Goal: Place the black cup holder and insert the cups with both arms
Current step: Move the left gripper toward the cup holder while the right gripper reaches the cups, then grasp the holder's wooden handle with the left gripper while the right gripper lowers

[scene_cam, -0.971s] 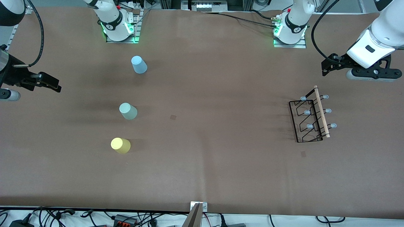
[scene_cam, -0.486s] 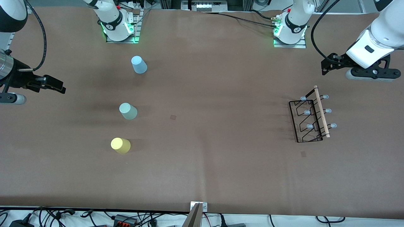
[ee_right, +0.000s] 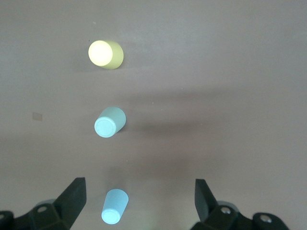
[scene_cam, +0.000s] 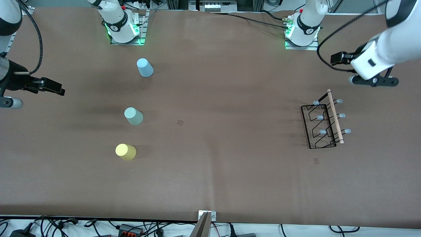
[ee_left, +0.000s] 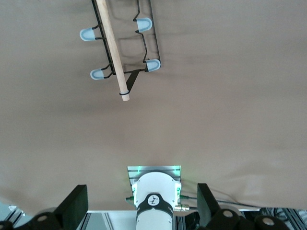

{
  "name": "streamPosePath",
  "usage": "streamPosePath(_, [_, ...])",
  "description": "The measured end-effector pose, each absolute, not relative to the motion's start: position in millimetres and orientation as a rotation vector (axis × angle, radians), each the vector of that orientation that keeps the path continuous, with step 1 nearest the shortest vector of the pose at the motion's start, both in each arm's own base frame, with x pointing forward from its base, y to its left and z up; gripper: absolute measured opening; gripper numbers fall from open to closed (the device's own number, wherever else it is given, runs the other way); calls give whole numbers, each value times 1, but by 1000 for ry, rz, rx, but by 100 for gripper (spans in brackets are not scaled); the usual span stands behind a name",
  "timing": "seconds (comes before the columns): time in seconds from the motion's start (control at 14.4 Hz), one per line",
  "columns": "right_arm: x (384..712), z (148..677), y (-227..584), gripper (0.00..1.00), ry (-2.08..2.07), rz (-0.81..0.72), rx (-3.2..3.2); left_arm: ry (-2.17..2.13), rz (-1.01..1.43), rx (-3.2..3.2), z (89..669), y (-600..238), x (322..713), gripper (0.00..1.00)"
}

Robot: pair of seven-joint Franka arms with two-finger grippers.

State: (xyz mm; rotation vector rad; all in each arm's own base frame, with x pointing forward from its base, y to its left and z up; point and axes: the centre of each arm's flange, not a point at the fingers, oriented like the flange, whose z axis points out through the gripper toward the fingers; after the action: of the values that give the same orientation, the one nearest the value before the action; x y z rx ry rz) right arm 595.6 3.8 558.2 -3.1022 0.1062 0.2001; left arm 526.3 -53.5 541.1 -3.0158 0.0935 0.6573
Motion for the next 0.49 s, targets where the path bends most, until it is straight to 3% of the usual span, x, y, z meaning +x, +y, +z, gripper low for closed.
streamPosePath(0.28, [615, 493, 21, 100, 66, 324, -3100, 69, 731, -3007, 516, -45, 556, 100])
streamPosePath(0.49, [628, 432, 26, 100, 60, 267, -3102, 10, 635, -3038, 497, -23, 576, 100])
